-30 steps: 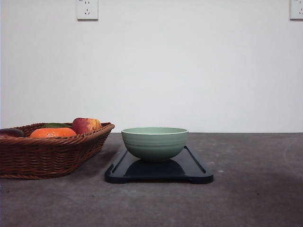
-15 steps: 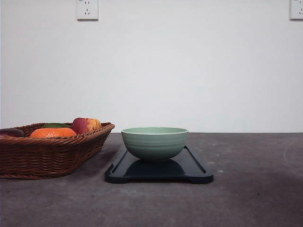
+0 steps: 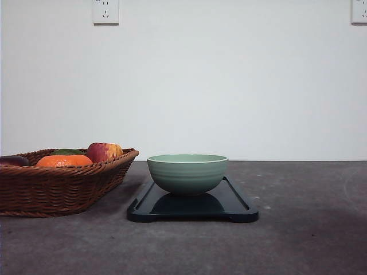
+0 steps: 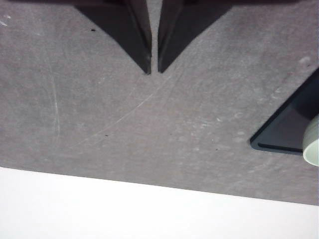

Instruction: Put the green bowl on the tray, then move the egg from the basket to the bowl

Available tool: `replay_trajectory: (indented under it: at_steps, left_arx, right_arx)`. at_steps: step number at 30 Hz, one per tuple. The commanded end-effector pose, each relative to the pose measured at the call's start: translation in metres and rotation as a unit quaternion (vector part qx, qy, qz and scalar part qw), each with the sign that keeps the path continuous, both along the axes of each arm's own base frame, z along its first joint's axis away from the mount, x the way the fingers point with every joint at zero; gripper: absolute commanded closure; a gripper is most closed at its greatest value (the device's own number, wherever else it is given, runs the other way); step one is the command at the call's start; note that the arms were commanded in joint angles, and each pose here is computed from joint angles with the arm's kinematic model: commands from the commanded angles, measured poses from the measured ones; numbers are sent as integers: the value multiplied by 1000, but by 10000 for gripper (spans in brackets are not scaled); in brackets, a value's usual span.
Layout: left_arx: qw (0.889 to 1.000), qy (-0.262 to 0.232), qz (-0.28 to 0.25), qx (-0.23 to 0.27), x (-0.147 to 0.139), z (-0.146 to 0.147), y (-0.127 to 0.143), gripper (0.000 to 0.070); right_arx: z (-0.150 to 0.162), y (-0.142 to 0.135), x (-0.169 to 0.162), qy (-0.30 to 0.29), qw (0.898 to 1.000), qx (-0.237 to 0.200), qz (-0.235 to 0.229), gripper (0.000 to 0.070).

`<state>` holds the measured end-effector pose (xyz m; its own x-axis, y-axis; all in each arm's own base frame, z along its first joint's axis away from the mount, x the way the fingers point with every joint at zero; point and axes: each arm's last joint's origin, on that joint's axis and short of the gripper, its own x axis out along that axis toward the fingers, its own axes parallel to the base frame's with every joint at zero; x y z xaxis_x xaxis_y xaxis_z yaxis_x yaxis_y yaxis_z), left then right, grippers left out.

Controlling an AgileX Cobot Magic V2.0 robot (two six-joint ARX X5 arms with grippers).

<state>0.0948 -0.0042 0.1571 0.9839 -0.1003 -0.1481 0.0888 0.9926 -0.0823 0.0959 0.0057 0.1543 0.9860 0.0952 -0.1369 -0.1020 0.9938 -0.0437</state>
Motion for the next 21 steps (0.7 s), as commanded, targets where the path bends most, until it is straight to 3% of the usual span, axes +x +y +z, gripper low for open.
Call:
replay_trajectory:
  at_steps: [1, 21]
  left_arx:
    - [1000, 10, 2, 0, 1, -7, 0, 700]
    - [1000, 11, 2, 0, 1, -7, 0, 700]
  right_arx:
    - [-1, 0, 0, -2, 1000, 5, -1, 686]
    - [-1, 0, 0, -2, 1000, 5, -1, 686]
